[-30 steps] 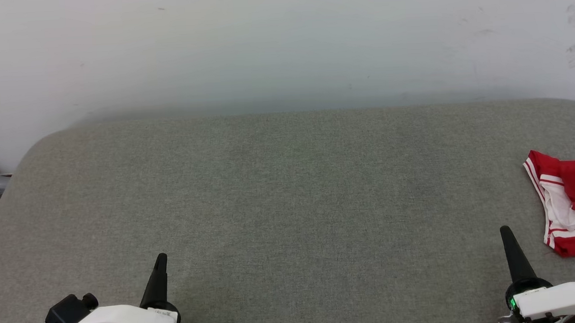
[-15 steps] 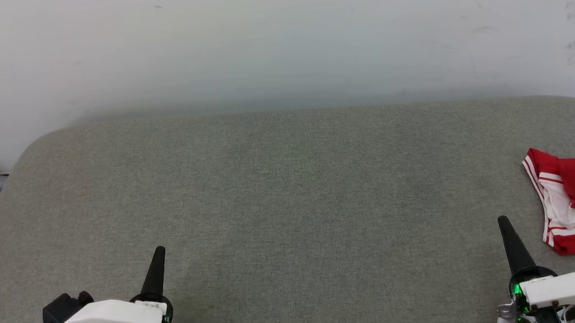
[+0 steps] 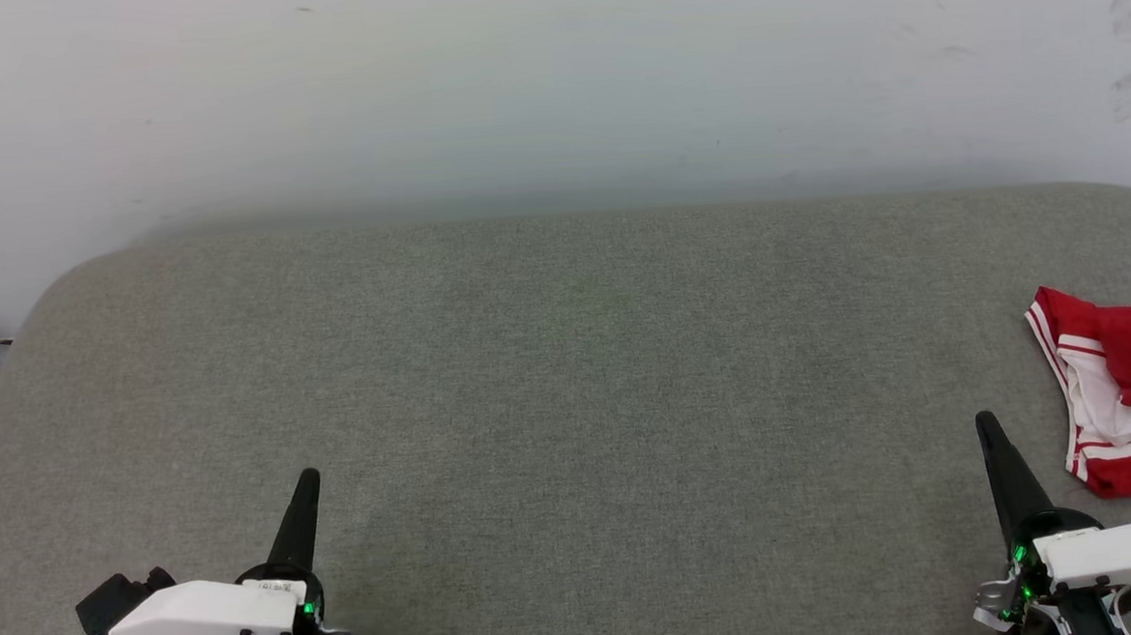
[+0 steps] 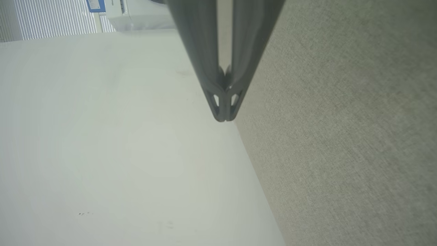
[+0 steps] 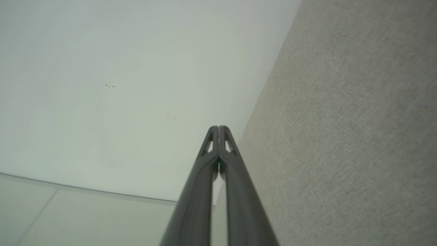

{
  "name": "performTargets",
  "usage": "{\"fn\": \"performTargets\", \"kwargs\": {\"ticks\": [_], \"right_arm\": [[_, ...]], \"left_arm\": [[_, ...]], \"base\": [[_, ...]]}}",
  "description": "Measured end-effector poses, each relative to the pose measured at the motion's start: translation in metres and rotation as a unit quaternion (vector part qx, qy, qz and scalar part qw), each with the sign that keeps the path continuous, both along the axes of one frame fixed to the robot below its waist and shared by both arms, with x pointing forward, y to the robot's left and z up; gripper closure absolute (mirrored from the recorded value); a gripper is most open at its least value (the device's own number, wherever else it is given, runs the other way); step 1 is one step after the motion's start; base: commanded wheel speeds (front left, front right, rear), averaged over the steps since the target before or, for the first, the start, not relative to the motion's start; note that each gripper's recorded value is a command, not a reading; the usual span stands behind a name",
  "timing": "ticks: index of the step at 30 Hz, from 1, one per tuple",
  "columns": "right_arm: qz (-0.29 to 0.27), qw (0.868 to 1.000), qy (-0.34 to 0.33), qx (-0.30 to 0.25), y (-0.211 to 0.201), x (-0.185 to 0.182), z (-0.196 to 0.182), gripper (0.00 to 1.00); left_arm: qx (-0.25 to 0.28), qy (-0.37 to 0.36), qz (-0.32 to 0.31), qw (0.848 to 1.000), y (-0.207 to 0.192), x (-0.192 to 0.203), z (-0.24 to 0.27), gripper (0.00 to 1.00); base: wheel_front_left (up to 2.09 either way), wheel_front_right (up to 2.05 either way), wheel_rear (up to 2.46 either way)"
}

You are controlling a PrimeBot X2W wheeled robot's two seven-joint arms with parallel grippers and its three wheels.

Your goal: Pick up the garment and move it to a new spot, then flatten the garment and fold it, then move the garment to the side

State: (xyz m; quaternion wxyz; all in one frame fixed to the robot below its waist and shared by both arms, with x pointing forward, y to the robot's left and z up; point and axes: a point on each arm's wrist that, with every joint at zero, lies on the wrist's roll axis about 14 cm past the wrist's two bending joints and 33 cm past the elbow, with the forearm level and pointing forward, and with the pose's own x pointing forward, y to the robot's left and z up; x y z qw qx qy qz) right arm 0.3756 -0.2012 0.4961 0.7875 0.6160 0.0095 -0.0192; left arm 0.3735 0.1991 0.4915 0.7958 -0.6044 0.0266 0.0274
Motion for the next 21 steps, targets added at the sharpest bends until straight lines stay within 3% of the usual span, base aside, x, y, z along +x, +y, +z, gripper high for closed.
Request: {"fn": "performTargets", "kwargs": {"ticks": [21], "right_arm": [[0.004,0.997,-0.010,0.079,0.0005,0.0079,0.0054,1.00]], "left_arm": [[-0.089,-0.021,0.000,0.996,0.0003,0.0094,0.0084,1.00]], "base": [[0.00,0.00,0.00]]}}
